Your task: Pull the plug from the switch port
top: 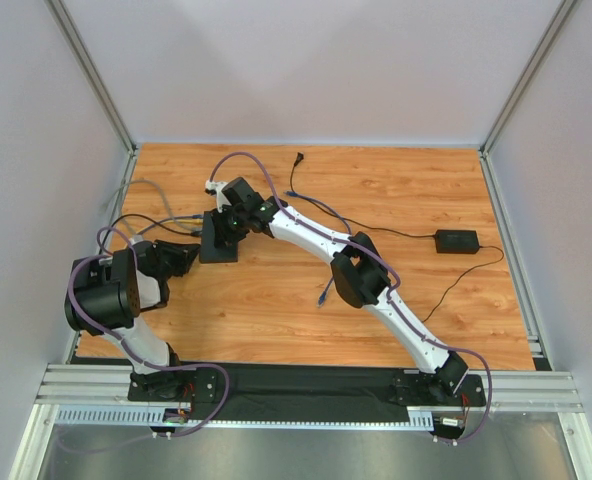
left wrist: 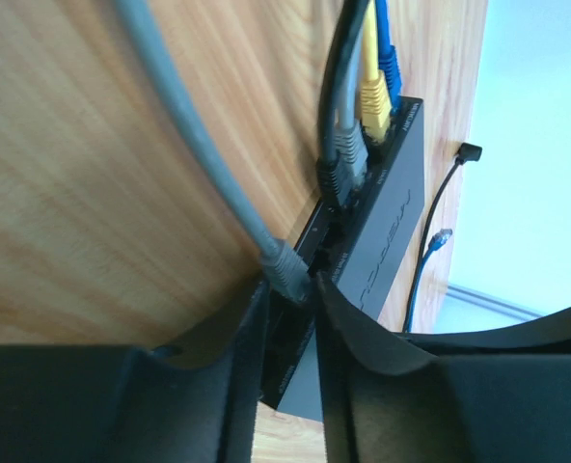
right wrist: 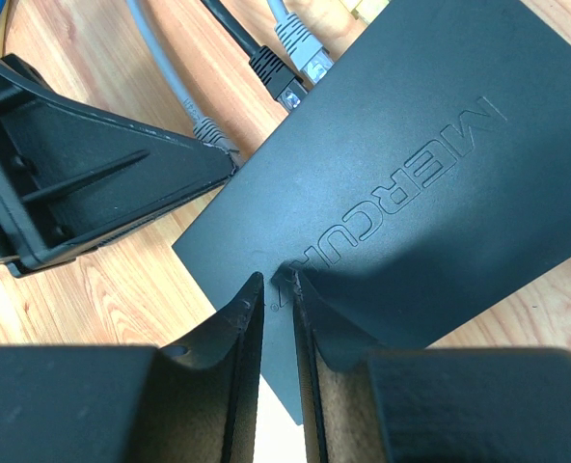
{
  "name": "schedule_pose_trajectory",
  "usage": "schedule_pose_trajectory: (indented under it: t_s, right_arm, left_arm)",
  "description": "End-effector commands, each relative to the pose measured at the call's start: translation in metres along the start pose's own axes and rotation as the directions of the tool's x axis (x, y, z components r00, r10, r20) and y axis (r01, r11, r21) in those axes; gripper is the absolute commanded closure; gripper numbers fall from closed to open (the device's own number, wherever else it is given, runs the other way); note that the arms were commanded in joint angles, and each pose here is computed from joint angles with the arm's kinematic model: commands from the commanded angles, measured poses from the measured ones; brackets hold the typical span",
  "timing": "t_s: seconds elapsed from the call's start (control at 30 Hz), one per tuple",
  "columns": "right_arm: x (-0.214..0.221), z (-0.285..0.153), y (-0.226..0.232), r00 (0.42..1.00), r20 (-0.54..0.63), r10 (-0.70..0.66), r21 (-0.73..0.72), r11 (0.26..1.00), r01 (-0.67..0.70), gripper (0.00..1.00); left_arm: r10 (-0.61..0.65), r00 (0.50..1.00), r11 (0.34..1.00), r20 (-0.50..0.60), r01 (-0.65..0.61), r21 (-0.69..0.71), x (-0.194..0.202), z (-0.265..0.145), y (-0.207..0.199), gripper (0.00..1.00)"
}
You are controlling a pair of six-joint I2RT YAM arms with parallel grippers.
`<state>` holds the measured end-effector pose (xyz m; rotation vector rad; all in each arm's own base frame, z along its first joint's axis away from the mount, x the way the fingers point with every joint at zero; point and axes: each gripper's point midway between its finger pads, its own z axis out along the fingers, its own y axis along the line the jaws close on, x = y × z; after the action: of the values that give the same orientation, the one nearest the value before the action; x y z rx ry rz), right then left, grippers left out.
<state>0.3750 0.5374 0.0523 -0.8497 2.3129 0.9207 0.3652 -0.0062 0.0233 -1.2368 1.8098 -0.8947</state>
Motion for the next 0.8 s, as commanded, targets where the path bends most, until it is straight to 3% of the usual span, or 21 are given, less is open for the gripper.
schedule_pose_trajectory:
  t_s: [0.0, 0.23, 0.4, 0.57, 0.77]
  right_arm:
    - [0.002, 0.007, -0.014, 1.000, 0.003, 0.003, 0.027, 1.000, -0.003, 0.80]
    - [0.004, 0.007, -0.019, 1.000, -0.002, 0.006, 0.039, 0.999, -0.006, 0.80]
    - [0.006, 0.008, -0.020, 1.000, -0.004, 0.016, 0.045, 0.999, -0.015, 0.81]
    - [0.007, 0.010, -0.022, 1.000, -0.007, 0.028, 0.054, 0.998, -0.027, 0.83]
    - [0.009, 0.011, -0.026, 0.999, -0.013, 0.032, 0.063, 0.998, -0.031, 0.83]
  left_arm:
    - [0.003, 1.000, 0.996, 0.017, -0.002, -0.094, 0.005, -0.005, 0.028, 0.67]
    - [-0.028, 1.000, 0.996, 0.014, 0.029, -0.089, 0.007, -0.003, 0.032, 0.71]
    - [-0.046, 0.999, 0.995, 0.010, 0.047, -0.085, 0.010, -0.002, 0.035, 0.81]
    - [-0.040, 0.999, 0.996, 0.027, 0.042, -0.084, 0.005, -0.002, 0.032, 1.00]
    - [-0.032, 0.998, 0.991, 0.058, 0.039, -0.128, -0.002, -0.011, 0.035, 1.00]
